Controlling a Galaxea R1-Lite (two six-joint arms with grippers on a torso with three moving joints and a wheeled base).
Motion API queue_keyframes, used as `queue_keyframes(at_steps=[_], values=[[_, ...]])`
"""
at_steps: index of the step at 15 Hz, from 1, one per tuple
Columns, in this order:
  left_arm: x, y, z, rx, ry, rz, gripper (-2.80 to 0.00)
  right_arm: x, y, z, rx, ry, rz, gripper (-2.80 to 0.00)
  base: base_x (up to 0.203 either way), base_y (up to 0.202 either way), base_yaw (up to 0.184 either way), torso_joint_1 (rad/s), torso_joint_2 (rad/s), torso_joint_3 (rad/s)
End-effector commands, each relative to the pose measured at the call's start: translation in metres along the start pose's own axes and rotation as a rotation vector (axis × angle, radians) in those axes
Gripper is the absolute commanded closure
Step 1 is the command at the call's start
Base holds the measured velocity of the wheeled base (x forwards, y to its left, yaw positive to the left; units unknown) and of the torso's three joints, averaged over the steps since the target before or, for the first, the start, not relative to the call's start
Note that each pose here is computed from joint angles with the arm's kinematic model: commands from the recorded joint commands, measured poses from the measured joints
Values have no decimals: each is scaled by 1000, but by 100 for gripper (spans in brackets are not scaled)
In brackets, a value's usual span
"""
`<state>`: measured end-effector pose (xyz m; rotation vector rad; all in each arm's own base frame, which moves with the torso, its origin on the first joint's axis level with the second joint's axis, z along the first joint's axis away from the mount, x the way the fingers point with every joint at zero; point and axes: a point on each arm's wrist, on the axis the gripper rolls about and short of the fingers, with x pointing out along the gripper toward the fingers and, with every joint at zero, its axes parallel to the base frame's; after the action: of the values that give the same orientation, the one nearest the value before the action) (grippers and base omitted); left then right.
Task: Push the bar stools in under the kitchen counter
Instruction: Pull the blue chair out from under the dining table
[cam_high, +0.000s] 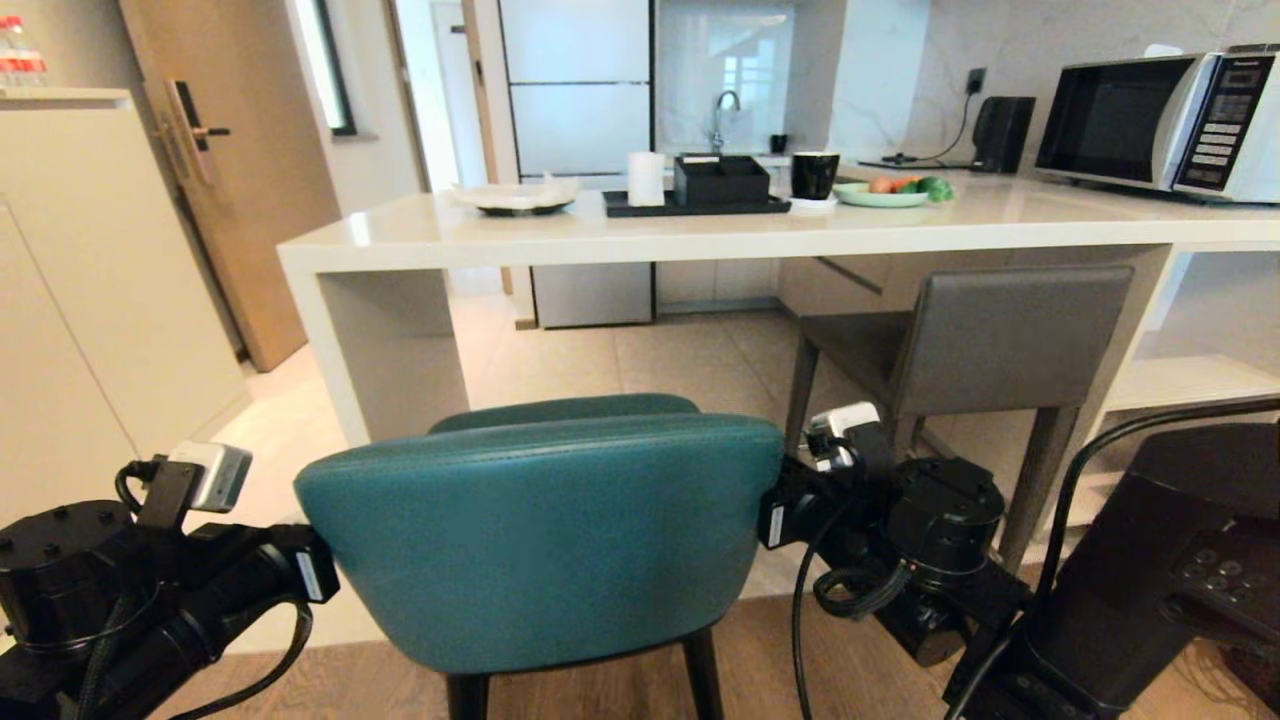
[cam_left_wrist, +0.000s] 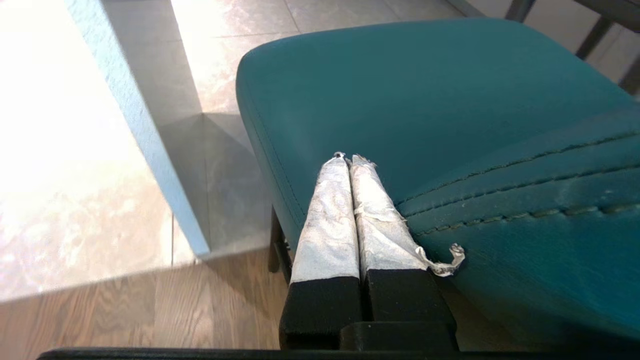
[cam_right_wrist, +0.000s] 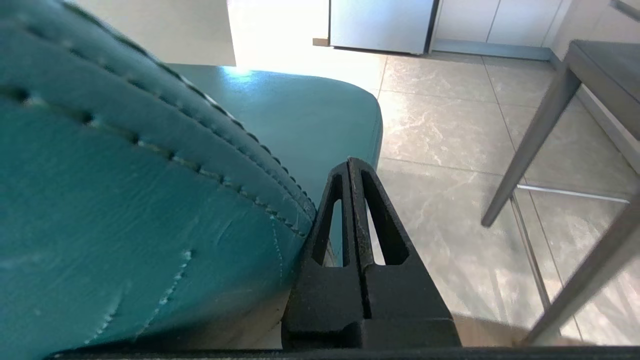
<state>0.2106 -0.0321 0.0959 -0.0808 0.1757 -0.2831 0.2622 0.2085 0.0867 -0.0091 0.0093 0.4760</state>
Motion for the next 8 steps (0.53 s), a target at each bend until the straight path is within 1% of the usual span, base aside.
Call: queue_keyframes(at_steps=[1, 2, 6, 8], values=[[-1, 0, 1, 0, -12, -2, 0, 0, 0, 2, 2, -13, 0, 0, -173, 0, -5, 2, 1, 4], [-1, 0, 1, 0, -12, -2, 0, 0, 0, 2, 2, -13, 0, 0, -127, 0, 1, 0, 6, 7], [-1, 1, 1, 1, -11, 4, 0, 0, -2, 3, 3, -15, -8, 0, 0, 0, 0, 0, 0, 0], [-6, 8, 0, -7, -6, 35, 0, -3, -9, 6, 3, -17, -23, 0, 0, 0, 0, 0, 0, 0]])
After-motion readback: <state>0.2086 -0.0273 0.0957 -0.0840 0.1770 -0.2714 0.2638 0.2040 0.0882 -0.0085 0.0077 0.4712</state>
